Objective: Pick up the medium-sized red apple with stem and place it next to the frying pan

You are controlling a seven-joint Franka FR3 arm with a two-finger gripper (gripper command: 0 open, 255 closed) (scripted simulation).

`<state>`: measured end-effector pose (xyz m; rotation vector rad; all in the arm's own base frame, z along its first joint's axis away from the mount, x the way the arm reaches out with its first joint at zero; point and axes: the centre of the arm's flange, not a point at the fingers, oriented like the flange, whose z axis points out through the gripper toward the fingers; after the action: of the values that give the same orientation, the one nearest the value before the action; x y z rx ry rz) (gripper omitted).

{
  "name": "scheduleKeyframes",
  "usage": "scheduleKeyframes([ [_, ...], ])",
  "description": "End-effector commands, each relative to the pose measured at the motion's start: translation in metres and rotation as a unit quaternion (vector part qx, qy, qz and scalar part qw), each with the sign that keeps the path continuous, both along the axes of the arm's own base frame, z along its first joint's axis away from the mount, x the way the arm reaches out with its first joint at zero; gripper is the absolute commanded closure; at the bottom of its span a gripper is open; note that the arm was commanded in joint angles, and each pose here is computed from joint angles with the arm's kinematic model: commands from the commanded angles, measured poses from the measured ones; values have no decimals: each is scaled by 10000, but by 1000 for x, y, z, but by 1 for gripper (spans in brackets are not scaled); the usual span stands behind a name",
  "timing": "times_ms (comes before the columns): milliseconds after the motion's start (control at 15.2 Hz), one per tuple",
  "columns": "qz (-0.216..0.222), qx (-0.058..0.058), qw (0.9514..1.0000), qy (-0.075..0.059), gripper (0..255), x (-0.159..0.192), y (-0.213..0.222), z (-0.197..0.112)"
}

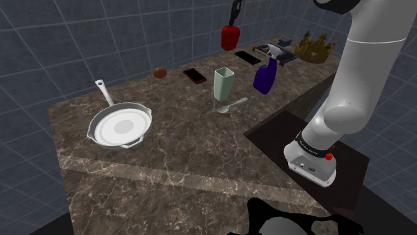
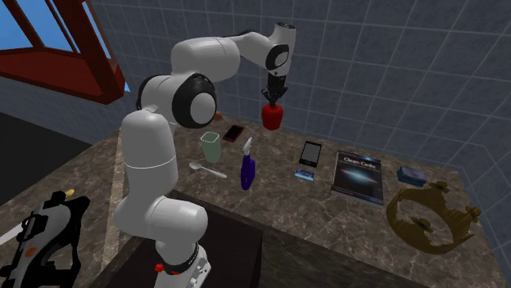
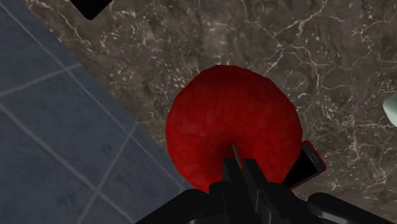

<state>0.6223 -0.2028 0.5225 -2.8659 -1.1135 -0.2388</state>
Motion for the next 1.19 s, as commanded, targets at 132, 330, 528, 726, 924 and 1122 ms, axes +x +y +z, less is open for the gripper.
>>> scheduleKeyframes([
  [132, 0, 0, 10000, 1, 255, 0, -1, 21],
  [330, 0, 0, 10000, 1, 255, 0, -1, 37],
  [528, 0, 0, 10000, 1, 255, 0, -1, 53],
  [726, 0, 0, 10000, 1, 255, 0, -1, 69],
  [924, 0, 0, 10000, 1, 255, 0, -1, 85],
  [1122, 0, 0, 10000, 1, 255, -3, 26, 88],
])
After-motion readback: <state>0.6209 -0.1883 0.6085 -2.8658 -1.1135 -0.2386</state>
